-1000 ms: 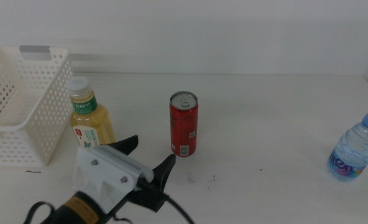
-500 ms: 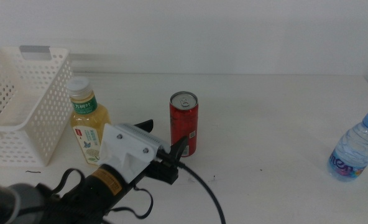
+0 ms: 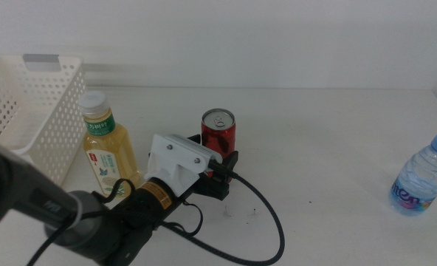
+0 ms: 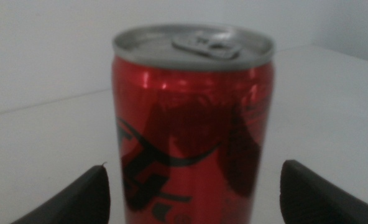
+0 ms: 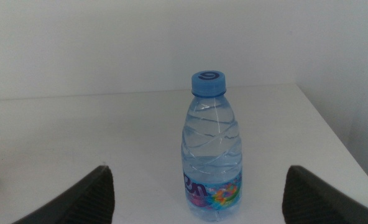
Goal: Use arms to grab the bottles and put them into the dustbin to the left of the table.
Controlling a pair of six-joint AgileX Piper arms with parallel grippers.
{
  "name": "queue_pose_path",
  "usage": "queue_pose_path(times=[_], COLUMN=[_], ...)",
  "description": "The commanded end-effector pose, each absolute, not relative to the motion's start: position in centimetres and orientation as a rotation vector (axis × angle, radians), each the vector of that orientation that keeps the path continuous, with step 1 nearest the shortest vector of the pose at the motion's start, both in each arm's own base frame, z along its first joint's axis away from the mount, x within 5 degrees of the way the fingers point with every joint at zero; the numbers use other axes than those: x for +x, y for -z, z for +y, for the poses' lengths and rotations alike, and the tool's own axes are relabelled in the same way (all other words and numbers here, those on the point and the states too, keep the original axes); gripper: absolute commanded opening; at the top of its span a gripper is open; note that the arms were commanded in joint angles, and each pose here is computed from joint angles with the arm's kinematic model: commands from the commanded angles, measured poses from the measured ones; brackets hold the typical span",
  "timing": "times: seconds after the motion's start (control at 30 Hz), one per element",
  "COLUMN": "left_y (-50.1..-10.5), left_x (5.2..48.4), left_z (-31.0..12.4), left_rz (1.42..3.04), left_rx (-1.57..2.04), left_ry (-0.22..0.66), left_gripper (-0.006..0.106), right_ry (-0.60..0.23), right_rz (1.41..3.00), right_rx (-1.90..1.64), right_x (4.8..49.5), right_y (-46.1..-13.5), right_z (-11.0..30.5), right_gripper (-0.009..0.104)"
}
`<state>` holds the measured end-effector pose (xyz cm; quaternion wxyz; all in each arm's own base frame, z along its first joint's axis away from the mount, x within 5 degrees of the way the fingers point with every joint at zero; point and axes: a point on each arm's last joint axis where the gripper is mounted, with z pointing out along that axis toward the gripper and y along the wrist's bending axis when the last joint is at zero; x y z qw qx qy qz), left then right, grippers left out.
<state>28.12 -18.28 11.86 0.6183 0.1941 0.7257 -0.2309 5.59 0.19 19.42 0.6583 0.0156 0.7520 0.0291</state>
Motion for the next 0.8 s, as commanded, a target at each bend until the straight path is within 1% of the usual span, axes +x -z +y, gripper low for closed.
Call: queue_pose_path(times=[0.0, 0.37, 0.6, 0.67, 0.77], left_y=[-11.4, -10.0, -9.4, -9.4, -9.4], left_x=[28.8, 31.1, 31.5, 31.5, 31.5], left_z=[-18.7, -20.1, -20.2, -20.1, -20.1], left_rz=[1.666, 1.666, 1.677, 1.67, 1.67], left_rx=[0.43, 0.423, 0.423, 0.441, 0.441], left_ry=[0.545, 0.542, 0.535, 0.515, 0.516], left_gripper=[0.094, 0.094, 0.094, 0.094, 0.091], right_ry=[-0.049, -0.049, -0.049, -0.049, -0.049], right_rz=[1.693, 1.693, 1.693, 1.693, 1.693], right_rx=[0.032, 0.032, 0.032, 0.032, 0.032], right_x=[5.6, 5.6, 5.6, 5.6, 5.6], right_y=[-19.4, -19.4, -19.4, -19.4, -19.4], right_z=[0.1, 0.1, 0.1, 0.1, 0.1], right_gripper=[0.085, 0.085, 0.085, 0.085, 0.085])
